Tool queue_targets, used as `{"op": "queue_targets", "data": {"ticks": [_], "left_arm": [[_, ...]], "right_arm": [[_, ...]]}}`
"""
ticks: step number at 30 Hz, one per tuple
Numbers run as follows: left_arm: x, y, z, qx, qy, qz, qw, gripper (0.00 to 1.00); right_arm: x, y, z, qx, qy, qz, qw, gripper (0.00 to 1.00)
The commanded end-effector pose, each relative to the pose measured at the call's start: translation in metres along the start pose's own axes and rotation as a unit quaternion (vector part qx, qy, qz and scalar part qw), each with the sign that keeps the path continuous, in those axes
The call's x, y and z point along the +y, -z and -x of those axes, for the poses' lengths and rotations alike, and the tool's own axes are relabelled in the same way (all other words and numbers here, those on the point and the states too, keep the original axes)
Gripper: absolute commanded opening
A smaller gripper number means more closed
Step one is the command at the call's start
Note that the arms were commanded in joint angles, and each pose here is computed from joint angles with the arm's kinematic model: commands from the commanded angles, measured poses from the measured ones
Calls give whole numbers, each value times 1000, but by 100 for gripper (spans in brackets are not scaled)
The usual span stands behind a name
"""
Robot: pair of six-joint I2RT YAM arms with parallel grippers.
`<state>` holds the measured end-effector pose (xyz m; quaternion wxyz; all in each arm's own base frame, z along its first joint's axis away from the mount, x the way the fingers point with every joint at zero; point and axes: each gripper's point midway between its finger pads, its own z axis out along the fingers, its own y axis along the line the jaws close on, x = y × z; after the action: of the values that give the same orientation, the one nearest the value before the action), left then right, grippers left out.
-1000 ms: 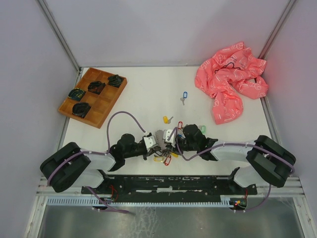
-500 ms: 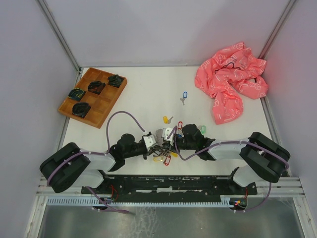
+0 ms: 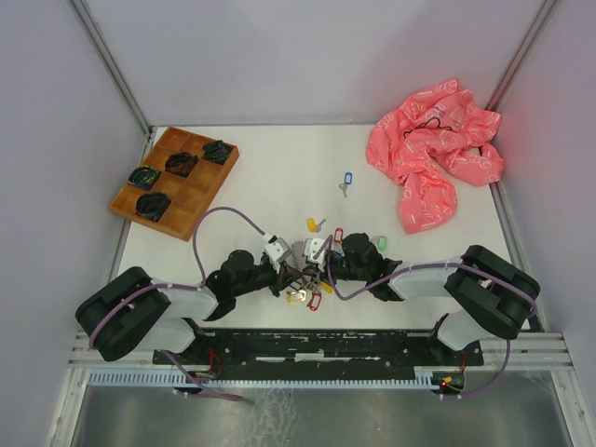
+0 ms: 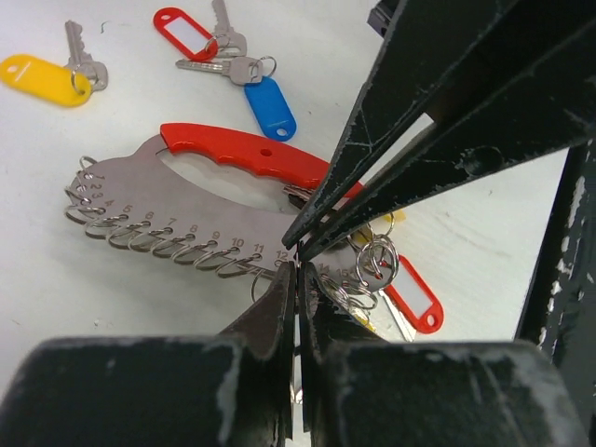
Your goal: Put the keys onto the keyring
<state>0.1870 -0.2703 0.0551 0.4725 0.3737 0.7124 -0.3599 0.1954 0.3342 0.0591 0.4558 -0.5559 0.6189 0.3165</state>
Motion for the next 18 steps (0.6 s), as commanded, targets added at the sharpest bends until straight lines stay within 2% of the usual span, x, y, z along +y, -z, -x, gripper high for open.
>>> {"op": "queue_targets", "data": {"ticks": [1, 8, 15, 18], "left_arm": [[-2, -8, 47, -70, 77, 9, 995, 3], [-2, -9, 71, -115, 163, 16, 980, 3], [1, -7, 88, -155, 189, 24, 969, 3], [3, -5, 87, -159, 191, 28, 968, 3]], "right_arm": [[-16, -2, 14, -22, 18, -35, 999, 10], [-18, -7, 17, -26, 17, -35, 999, 7], [-13, -10, 15, -29, 7, -25, 999, 7], [-13, -10, 16, -29, 0, -25, 999, 3]]}}
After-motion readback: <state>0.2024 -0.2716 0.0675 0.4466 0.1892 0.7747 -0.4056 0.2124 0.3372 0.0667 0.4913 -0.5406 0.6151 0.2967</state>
